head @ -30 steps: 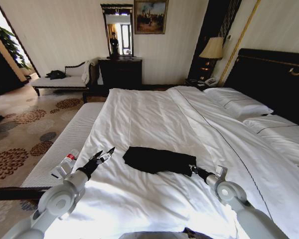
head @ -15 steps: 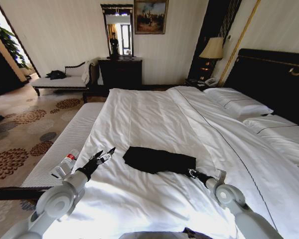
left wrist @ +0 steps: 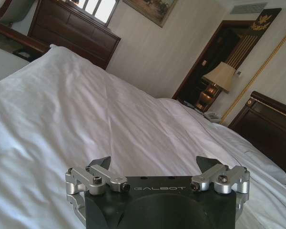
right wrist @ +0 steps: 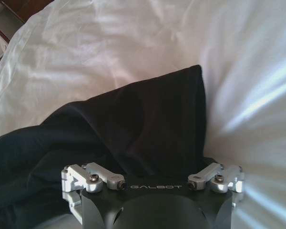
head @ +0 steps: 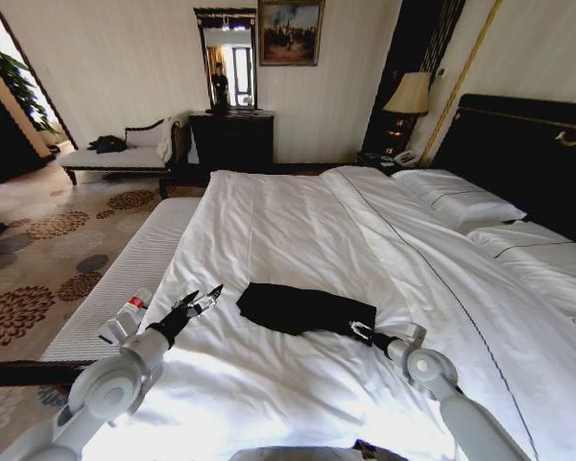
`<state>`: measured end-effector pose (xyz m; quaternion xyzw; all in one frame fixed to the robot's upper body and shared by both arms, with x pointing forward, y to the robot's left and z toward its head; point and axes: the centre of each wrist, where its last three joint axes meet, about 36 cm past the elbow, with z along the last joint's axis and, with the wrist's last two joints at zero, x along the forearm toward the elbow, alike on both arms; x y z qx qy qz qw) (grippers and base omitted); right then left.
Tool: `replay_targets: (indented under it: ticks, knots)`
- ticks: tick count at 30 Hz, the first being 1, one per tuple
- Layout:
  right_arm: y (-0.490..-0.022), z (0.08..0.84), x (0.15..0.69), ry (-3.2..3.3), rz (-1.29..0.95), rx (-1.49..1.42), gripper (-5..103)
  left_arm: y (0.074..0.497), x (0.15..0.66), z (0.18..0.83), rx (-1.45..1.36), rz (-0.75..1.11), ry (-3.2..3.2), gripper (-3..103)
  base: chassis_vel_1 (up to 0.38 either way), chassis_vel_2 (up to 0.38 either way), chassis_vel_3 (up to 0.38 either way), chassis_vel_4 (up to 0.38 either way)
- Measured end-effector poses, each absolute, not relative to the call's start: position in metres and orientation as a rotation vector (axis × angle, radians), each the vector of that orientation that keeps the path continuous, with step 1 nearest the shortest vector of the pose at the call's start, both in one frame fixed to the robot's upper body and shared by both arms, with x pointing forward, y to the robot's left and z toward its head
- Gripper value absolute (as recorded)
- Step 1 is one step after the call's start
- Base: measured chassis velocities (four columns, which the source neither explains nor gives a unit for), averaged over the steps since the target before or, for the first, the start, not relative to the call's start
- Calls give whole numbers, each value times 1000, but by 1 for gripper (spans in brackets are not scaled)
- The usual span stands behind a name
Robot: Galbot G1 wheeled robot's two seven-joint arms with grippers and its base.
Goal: Fold the clothes on the bed.
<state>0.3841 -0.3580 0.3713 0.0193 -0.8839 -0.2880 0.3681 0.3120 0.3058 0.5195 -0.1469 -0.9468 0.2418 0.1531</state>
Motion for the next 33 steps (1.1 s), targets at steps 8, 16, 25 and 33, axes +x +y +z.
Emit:
replay_targets:
  ticks: [8,16,25,33]
  knots:
    - [-358,374,393,-2262,-772,55,77,305,312,522,-424,690,-2716,100,0,0,0,0]
    - [-358,375,393,-2264,-777,58,44,304,310,524,-425,690,-2717,100,0,0,0,0]
    - [-357,377,393,-2270,-779,66,18,305,307,526,-416,696,-2723,100,0,0,0,0]
    - [-354,391,392,-2331,-732,81,8,306,306,527,-411,706,-2728,100,0,0,0,0]
